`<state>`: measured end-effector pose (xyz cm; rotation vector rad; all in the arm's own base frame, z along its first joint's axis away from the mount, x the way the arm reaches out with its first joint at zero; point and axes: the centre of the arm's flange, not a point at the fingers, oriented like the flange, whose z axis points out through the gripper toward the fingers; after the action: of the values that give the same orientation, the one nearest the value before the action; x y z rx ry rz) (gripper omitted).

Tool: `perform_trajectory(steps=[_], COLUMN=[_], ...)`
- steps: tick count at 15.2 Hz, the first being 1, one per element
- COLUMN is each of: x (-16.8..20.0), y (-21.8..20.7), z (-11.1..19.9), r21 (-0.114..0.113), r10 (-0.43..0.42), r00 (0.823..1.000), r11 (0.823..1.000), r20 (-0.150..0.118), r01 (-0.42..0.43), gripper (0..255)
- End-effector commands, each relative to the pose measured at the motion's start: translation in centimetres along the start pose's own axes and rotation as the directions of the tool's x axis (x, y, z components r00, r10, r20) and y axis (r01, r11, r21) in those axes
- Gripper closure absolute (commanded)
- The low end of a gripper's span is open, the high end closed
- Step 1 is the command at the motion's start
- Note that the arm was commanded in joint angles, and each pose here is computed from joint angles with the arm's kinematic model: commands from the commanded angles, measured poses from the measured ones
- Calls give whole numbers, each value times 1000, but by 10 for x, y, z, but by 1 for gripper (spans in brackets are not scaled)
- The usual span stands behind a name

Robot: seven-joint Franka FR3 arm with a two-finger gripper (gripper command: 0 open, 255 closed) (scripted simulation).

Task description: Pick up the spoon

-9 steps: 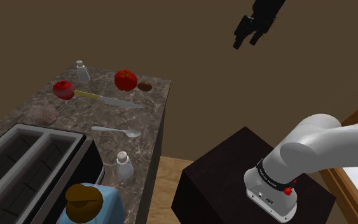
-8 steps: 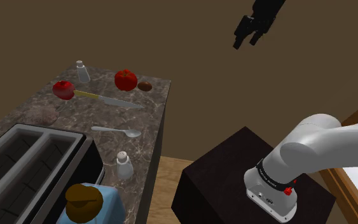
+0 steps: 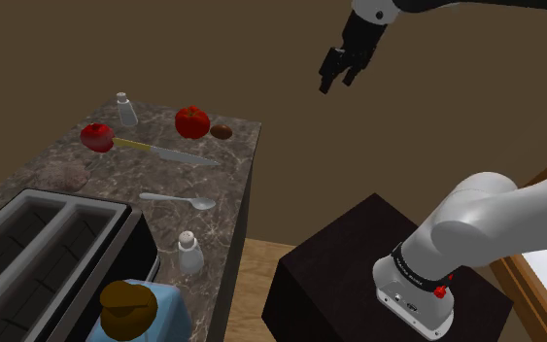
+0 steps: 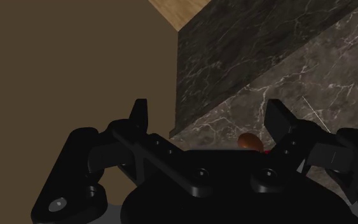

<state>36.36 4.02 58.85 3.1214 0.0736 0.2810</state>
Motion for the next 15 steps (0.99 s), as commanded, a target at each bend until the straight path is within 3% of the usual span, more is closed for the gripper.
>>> perform_trajectory(steps=[1, 8, 15], x=[10, 39, 61], y=[-15, -78, -146], z=[14, 68, 118], r21=[13, 58, 102], r10=[-28, -127, -225], r00=[1000, 992, 974], r11=[1000, 990, 969], r20=[-2, -8, -18], r01=[28, 128, 225], gripper=[0, 0, 0])
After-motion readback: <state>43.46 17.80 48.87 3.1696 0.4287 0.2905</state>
